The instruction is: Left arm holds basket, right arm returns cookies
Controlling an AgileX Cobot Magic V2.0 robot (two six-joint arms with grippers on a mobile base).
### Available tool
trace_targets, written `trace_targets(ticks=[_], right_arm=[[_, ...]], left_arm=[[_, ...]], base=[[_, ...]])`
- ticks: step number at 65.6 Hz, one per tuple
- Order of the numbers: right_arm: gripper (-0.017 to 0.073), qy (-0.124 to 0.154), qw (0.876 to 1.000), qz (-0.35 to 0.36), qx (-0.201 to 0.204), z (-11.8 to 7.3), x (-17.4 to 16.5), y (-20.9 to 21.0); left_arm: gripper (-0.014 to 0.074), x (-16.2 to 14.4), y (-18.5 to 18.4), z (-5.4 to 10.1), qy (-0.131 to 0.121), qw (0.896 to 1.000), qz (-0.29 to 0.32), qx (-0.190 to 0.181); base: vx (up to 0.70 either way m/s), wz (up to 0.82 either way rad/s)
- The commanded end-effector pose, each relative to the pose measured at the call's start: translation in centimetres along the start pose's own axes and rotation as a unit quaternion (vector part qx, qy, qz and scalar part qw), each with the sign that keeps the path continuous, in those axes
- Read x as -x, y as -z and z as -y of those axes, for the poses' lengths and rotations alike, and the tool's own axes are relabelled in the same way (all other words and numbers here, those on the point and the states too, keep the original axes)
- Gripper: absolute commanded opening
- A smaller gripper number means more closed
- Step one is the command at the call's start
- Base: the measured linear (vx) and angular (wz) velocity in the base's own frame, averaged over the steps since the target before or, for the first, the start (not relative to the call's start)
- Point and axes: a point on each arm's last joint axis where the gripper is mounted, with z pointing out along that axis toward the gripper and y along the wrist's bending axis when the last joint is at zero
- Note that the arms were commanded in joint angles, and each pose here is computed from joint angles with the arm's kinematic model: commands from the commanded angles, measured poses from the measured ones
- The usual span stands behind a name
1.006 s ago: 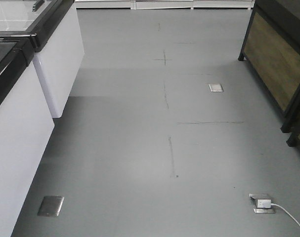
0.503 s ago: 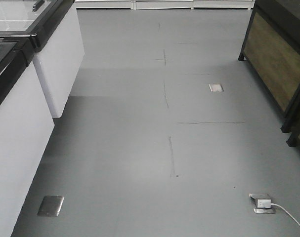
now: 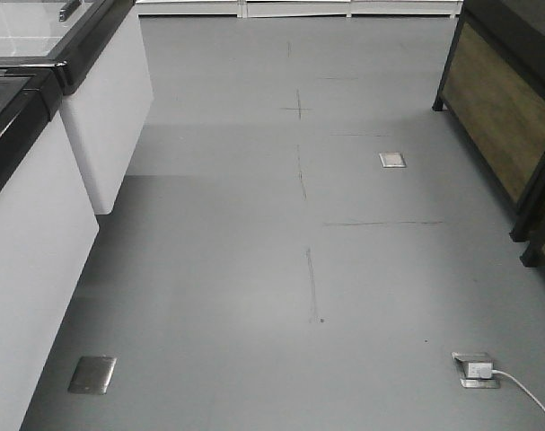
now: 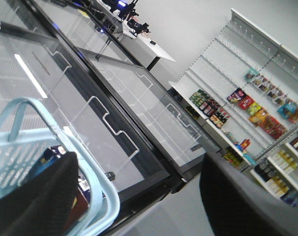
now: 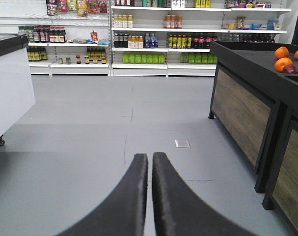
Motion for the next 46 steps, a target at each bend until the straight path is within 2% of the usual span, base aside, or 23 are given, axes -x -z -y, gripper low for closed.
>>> trace_targets(ticks=[1,6,17,27,32,42,46], right_arm=[[-0.0006,0.007,0.999,0.034,0.003,-0.1,0.1,0.0],[-0.0006,0.007,0.999,0.034,0.003,-0.1,0.1,0.0],[-0.0006,0.007,0.999,0.034,0.003,-0.1,0.1,0.0],[-0.0006,0.007,0.999,0.034,0.003,-0.1,0.1,0.0],[-0.0006,0.007,0.999,0.034,0.003,-0.1,0.1,0.0],[-0.0006,0.007,0.999,0.034,0.003,-0.1,0.1,0.0],[-0.0006,0.007,0.999,0.034,0.003,-0.1,0.1,0.0]], left_arm=[[0.0502,0.6,-0.7,0.4,0.084,0.996,0.026,-0.023],[0.0502,0.2,-1.6,-0.1,0.139,0.99,0.024,-0.021],[0.0502,-1.2,-3.2,-1.6,0.226,0.973,0.03,-0.024],[0.0502,-2.6,-4.8,-3.1,0.277,0.96,0.037,-0.024],[0.0502,-3.1,-5.7,-3.8,0.288,0.956,0.041,-0.026],[0.0502,-3.0,-7.4,-4.0,0.264,0.96,0.073,-0.059],[0.0502,-3.0,-8.1,-4.1,0.262,0.96,0.08,-0.066]], base=[[0.0,0.0],[0.0,0.0],[0.0,0.0],[0.0,0.0],[0.0,0.0],[0.0,0.0],[0.0,0.0]])
